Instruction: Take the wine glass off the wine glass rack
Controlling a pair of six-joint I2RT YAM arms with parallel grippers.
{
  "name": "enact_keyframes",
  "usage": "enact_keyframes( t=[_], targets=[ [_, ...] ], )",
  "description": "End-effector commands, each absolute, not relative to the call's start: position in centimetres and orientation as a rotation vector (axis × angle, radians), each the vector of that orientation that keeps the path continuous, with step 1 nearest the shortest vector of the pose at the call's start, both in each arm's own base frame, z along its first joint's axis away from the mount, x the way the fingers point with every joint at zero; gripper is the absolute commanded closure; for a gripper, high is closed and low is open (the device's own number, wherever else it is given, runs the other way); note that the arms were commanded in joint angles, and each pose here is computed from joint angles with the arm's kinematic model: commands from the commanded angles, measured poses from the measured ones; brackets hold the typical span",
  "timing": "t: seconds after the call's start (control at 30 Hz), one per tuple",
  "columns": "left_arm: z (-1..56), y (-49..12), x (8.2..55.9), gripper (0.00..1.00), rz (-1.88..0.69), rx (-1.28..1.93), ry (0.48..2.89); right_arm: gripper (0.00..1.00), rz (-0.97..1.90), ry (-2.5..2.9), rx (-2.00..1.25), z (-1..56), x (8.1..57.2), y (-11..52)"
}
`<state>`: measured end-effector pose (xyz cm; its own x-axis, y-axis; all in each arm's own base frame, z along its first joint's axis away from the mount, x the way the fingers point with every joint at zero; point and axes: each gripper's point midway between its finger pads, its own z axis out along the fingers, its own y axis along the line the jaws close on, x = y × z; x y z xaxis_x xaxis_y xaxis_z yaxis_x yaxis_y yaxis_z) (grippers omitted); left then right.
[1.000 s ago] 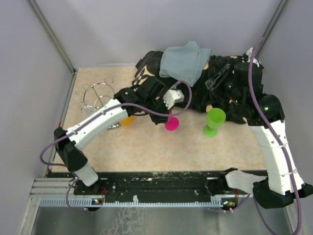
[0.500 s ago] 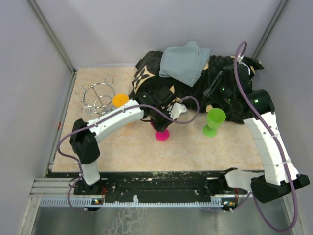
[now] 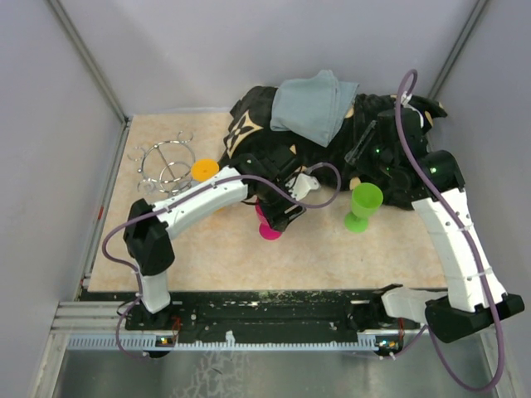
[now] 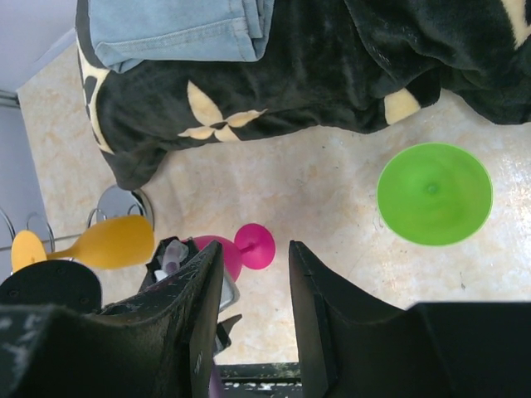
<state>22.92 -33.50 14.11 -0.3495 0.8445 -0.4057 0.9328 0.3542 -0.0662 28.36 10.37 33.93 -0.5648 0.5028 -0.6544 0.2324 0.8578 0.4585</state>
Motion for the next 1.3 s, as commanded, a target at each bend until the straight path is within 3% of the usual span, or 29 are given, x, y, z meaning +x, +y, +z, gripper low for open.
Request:
enact_keyframes(
  t=[0.0,0.33,0.57,0.77,1.07,1.27],
  targets=[
    [19.6,-35.2,23.9,0.25,-0.465,1.512,2.178,0.61,0.412,2.139,0.513,35.2,29.2,10.3],
    [34.3,-36.5,25.9,0.17,-0.546,1.219,1.823,0.54,0.419,2.181,0.486,34.8,31.3,11.6],
    [40.3,-29.3,32.2,0.16,-0.348,0.86,1.759,0.48,0.425,2.319,0.388,31.2,32.3,15.1],
    [41.0,-19.6,37.8,0.17,-0.298,0.542,1.875,0.48,0.391,2.431,0.267,28.4,31.8,19.7],
    [39.5,-9.5,39.5,0.17,-0.237,0.282,1.969,0.49,0.375,2.566,0.089,24.8,29.7,24.6],
    [38.4,-7.2,39.1,0.17,-0.258,0.221,1.999,0.49,0.362,2.635,0.017,22.4,28.3,26.7]
  ],
)
